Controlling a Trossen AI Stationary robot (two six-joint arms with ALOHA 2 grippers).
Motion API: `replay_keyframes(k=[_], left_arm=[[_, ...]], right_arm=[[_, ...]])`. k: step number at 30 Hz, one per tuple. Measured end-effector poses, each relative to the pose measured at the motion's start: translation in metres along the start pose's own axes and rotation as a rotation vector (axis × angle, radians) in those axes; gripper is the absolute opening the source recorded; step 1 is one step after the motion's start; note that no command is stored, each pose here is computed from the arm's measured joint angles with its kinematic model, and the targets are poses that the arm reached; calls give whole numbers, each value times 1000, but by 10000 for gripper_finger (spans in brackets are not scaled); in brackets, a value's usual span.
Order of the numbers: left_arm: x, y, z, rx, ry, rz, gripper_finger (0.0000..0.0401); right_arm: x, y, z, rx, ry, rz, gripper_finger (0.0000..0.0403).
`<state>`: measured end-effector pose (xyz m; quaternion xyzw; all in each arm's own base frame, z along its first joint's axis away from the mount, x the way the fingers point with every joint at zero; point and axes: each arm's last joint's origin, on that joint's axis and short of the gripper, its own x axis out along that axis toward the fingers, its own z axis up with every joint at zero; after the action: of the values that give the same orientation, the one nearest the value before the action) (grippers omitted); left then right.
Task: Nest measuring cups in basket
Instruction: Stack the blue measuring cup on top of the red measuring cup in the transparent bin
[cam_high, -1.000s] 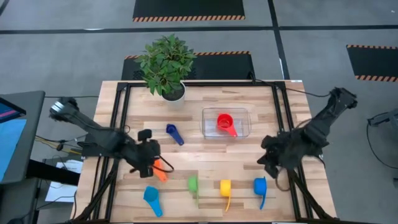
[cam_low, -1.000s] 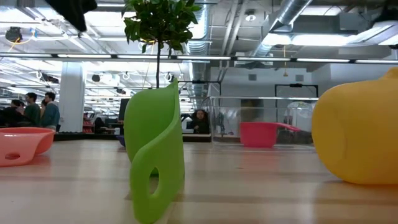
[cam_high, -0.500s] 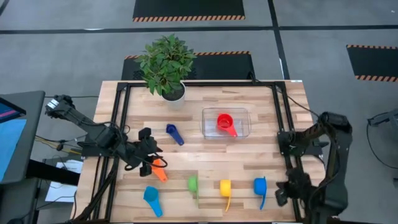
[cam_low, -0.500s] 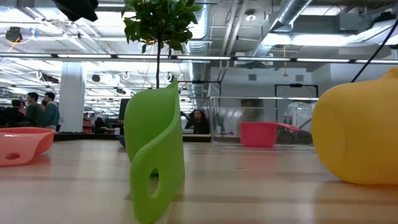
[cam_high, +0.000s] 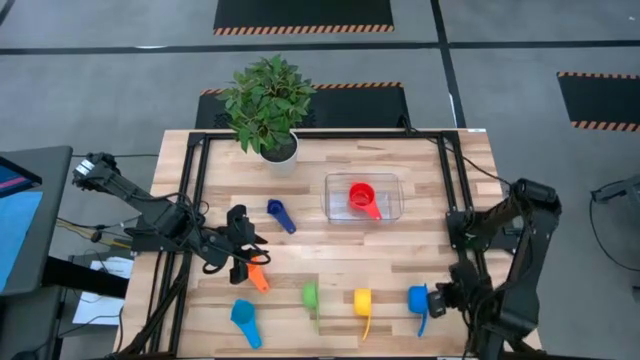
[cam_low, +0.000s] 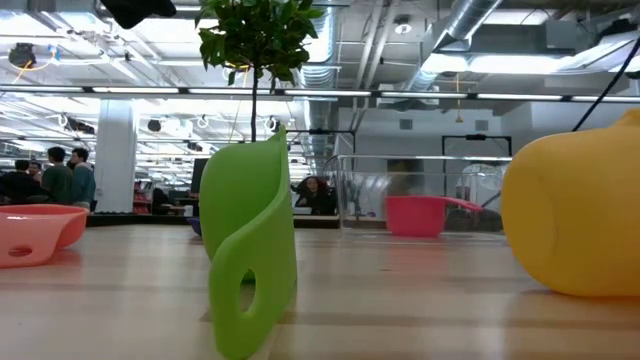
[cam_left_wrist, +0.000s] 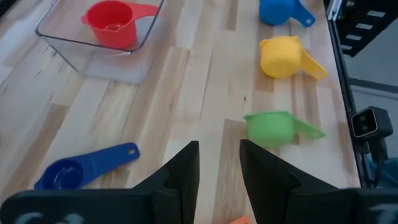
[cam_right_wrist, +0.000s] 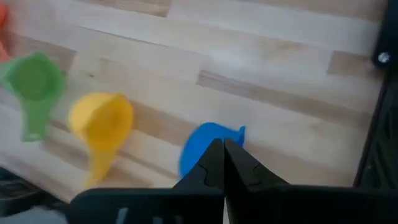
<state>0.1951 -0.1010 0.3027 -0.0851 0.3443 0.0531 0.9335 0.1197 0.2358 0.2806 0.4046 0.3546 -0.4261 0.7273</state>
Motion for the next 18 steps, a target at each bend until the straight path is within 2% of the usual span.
replay_keyframes(k=[3,9,14,16,18], left_arm=[[0,0,0,-1,-10,14,103],[0,1,3,-43,-53,52,103],[0,-2,9,-141,-119,27,103],[-1,-4,11,-170,-147,17,103],[-1,-5,14,-192,-178,7,103]], right_arm=[[-15,4,25,11,38,-7,17],[-26,-9,58,-168,95,52,18],[-18,-49,73,-185,78,118,13],[-15,-71,78,-168,84,172,17],[-9,-88,80,-154,149,253,23]])
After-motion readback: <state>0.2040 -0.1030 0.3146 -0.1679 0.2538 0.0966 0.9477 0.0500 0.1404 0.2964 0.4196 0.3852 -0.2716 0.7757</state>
